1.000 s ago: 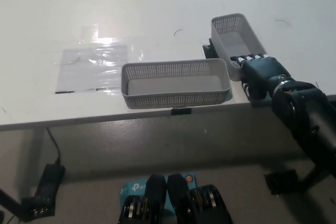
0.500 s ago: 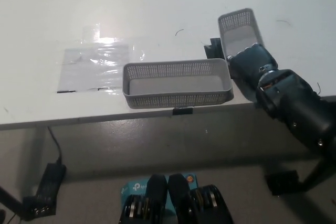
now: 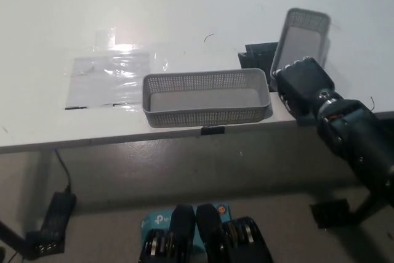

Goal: The robot uses its right hand to pick up the grey box kept on the middle on the desk and place it on top of another box next to it in a right angle

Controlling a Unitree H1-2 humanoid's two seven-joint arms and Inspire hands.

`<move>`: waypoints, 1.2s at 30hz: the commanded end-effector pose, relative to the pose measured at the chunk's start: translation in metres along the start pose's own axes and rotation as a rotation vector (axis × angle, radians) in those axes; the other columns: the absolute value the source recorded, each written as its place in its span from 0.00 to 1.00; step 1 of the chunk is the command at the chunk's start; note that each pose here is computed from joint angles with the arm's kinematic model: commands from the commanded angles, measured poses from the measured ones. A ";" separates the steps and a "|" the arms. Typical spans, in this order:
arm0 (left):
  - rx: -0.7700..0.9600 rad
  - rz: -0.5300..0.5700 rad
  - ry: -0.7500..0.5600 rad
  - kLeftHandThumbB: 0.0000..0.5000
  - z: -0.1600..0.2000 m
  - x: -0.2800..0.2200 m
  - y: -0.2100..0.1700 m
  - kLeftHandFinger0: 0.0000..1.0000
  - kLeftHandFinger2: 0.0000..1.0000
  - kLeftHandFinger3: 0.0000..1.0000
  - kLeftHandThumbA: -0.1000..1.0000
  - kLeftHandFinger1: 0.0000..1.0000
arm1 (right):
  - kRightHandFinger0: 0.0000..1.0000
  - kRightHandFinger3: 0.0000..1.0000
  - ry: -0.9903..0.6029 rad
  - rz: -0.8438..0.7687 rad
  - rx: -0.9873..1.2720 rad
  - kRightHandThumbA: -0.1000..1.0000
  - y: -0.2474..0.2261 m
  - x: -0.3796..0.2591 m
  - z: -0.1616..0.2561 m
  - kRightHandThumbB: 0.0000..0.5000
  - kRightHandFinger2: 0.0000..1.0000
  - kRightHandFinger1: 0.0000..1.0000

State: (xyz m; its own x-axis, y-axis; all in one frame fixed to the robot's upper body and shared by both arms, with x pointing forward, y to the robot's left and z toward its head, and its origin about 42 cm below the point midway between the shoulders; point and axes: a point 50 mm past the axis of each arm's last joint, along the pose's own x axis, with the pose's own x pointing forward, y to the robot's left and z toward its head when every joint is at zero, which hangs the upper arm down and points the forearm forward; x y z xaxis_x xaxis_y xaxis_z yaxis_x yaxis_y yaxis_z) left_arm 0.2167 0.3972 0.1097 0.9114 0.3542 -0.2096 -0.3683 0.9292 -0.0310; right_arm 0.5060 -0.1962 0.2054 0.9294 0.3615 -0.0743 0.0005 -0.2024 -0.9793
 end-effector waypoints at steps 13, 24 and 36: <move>0.054 -0.058 -0.072 1.00 0.023 0.012 0.009 0.00 0.00 0.22 0.02 0.00 | 0.00 0.49 -0.142 -0.383 0.192 0.00 -0.086 -0.008 -0.024 0.72 0.48 0.13; 0.059 -0.078 -0.073 1.00 0.028 0.017 0.008 0.00 0.05 0.19 0.09 0.00 | 0.00 0.40 -0.402 -0.378 0.287 0.00 -0.160 -0.011 0.024 0.72 0.47 0.11; 0.086 -0.100 -0.087 1.00 0.035 0.022 0.007 0.00 0.01 0.19 0.14 0.00 | 0.00 0.37 -0.608 -0.102 0.223 0.00 -0.154 -0.025 0.065 0.49 0.44 0.11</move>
State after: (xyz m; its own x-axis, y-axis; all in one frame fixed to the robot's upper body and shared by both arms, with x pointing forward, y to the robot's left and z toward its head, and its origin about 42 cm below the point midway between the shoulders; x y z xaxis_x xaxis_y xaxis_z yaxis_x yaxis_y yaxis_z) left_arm 0.2366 0.4040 0.1243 0.9448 0.2805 -0.1696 -0.2862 0.9581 -0.0099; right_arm 0.4673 -0.1238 0.3162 0.6346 0.7693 0.0746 -0.0258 0.1175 -0.9927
